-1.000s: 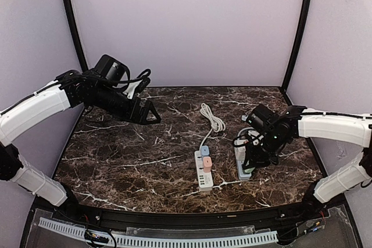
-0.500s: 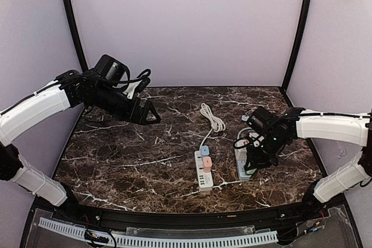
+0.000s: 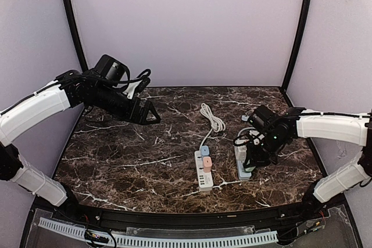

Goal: Insert the plug

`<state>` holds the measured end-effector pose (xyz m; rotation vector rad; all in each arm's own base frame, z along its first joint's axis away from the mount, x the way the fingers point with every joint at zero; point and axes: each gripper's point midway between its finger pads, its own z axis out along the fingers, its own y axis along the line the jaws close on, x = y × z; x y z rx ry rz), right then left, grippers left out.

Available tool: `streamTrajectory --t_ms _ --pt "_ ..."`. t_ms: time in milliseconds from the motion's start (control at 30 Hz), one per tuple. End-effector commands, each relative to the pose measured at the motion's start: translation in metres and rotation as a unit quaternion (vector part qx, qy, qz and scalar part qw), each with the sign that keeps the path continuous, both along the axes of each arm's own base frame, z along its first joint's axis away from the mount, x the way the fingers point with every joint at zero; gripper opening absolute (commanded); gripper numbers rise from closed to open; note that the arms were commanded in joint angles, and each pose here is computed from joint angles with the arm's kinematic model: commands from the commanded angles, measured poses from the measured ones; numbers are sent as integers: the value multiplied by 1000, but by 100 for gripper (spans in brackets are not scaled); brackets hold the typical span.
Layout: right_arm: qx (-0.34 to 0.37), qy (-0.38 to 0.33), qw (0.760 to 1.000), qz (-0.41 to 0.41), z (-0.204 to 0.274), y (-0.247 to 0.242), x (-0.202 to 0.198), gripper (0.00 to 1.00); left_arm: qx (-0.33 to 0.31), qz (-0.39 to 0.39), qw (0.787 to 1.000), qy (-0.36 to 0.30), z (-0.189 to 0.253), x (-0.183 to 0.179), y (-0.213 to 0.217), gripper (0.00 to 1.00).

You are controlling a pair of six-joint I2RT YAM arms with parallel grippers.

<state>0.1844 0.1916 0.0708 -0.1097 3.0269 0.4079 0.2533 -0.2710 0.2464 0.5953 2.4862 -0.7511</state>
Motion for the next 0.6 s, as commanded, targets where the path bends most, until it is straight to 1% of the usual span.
streamTrajectory --t_ms 0,567 --pt "-2 -3 1000 1 -6 -2 4 0 10 -1 1000 2 1 -5 7 99" --pt "-9 19 1000 -5 -17 -7 -7 0 8 -1 1000 1 1 -6 7 99"
